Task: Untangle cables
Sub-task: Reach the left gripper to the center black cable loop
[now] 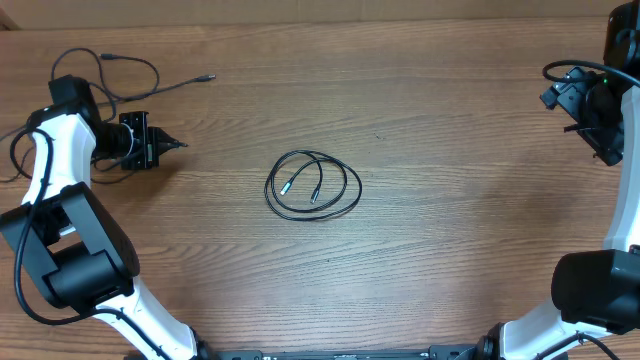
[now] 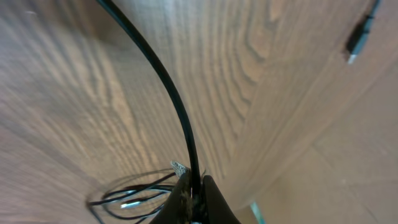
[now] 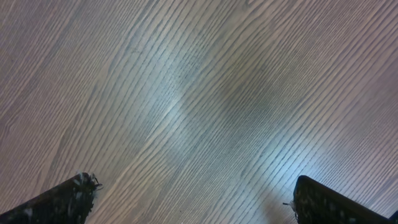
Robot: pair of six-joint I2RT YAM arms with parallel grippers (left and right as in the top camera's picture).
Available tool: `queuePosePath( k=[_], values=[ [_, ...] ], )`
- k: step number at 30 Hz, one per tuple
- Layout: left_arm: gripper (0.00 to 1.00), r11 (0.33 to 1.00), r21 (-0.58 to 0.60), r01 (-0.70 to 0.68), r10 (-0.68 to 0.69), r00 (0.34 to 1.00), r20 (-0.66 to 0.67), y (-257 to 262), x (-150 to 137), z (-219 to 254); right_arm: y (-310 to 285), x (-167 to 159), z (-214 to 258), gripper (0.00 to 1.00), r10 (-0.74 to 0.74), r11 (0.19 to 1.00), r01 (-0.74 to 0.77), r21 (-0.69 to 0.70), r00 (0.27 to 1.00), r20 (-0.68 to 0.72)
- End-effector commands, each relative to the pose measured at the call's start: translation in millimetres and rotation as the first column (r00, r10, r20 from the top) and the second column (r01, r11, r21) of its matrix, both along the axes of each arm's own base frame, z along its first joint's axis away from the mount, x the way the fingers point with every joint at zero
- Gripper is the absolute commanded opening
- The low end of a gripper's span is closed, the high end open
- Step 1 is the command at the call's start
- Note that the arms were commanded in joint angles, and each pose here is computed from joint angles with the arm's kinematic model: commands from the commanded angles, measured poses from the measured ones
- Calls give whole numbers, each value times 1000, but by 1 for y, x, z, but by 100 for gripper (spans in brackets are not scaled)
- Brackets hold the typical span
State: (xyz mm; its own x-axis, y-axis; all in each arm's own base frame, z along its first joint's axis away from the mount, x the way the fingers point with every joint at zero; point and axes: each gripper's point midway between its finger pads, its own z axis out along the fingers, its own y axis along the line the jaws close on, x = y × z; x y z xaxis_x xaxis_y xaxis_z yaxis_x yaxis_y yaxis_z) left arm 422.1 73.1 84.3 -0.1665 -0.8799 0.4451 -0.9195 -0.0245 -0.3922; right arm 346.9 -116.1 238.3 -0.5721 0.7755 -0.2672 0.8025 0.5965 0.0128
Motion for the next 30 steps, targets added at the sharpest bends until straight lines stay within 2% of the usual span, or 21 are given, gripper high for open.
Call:
queuePosePath(
  k=[1,5,7,8,11,15,17,19,21,23,25,28,30],
  values=[
    [4,999,-35,-16,18,998,56,-9,11,25,0,0,-1,100,3,1000,-3,0,1000,-1],
    [8,999,-33,-6,9,998,65,-12,13,25,0,0,0,100,3,1000,-3,0,1000,-1],
    [22,1000,-15,14,-13,995,98,-12,18,27,0,0,0,100,3,1000,-3,0,1000,-1],
    [26,1000,-10,23,-21,994,107,-12,19,27,0,0,0,100,3,1000,-3,0,1000,-1],
    [30,999,10,51,-52,990,130,-12,20,27,0,0,-1,100,3,1000,-3,0,1000,-1],
    [49,987,87,136,-152,967,205,-9,25,29,0,0,0,100,3,1000,-3,0,1000,-1],
    [52,982,113,154,-176,961,215,-7,26,28,0,0,0,100,3,1000,-3,0,1000,0],
    [48,965,157,210,-246,933,264,-7,29,31,0,0,0,100,3,1000,-3,0,1000,-1],
    [43,918,243,313,-386,845,371,-10,38,43,0,0,0,100,3,1000,-3,0,1000,-1],
    [47,856,349,382,-506,759,410,-9,42,55,0,0,0,100,3,1000,-3,0,1000,-1],
    [50,799,425,425,-585,714,386,-7,41,66,0,0,0,100,3,1000,-3,0,1000,-1],
    [54,632,566,529,-763,551,338,-17,36,98,0,0,0,100,3,1000,-3,0,1000,-1],
    [59,514,629,583,-854,415,314,-32,30,114,0,0,0,100,3,1000,-3,0,1000,-1]
  ],
)
